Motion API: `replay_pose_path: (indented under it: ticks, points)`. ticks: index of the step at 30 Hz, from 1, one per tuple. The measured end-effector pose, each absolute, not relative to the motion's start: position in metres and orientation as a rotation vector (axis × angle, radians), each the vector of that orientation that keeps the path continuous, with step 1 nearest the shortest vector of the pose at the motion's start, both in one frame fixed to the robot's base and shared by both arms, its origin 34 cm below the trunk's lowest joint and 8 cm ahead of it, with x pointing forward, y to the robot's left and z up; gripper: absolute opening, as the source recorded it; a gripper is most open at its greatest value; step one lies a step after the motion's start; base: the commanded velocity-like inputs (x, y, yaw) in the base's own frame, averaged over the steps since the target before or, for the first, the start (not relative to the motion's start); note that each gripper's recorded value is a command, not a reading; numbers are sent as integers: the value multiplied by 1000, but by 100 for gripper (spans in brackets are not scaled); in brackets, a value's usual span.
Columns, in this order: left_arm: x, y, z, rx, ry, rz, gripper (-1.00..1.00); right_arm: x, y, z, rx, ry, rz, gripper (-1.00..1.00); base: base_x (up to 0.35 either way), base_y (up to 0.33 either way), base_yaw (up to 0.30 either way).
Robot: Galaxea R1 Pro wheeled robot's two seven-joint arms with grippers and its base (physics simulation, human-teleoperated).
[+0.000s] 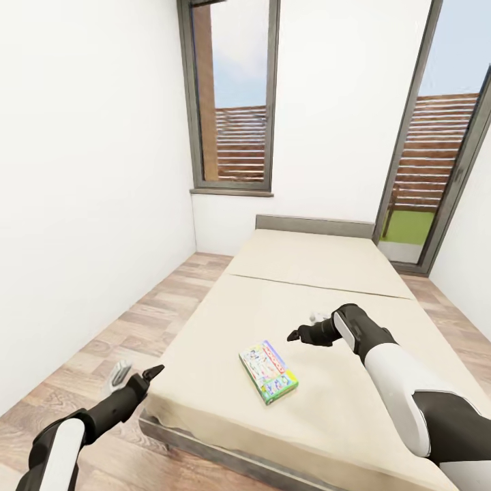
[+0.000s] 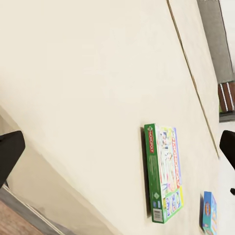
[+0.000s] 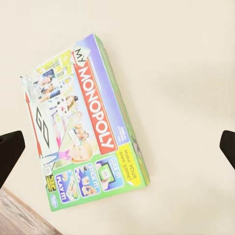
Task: Put all the toys in the child's room - the three board games (two on the bed and one on the table), the two jigsaw puzzles on the table, and the tennis ball on the table - inside the toy box on the table in the child's room.
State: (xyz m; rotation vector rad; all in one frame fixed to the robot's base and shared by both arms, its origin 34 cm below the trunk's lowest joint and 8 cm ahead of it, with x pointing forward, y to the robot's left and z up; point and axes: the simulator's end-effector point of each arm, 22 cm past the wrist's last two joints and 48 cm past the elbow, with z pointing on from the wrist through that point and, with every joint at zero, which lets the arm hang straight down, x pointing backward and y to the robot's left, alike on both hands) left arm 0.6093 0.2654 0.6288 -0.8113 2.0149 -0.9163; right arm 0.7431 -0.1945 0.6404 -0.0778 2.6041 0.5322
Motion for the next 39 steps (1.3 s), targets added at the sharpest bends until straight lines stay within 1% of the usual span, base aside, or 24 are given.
replay_pose_path:
  ticks: [10,39]
  points:
    - [608,257,638,-795,2005,-968,100,742,-194,636,-78,2605,533,100,12,3,0]
    - [592,255,584,-793,1997,-1011,100,725,-187,570,-89,2612,542,100,1,0,0]
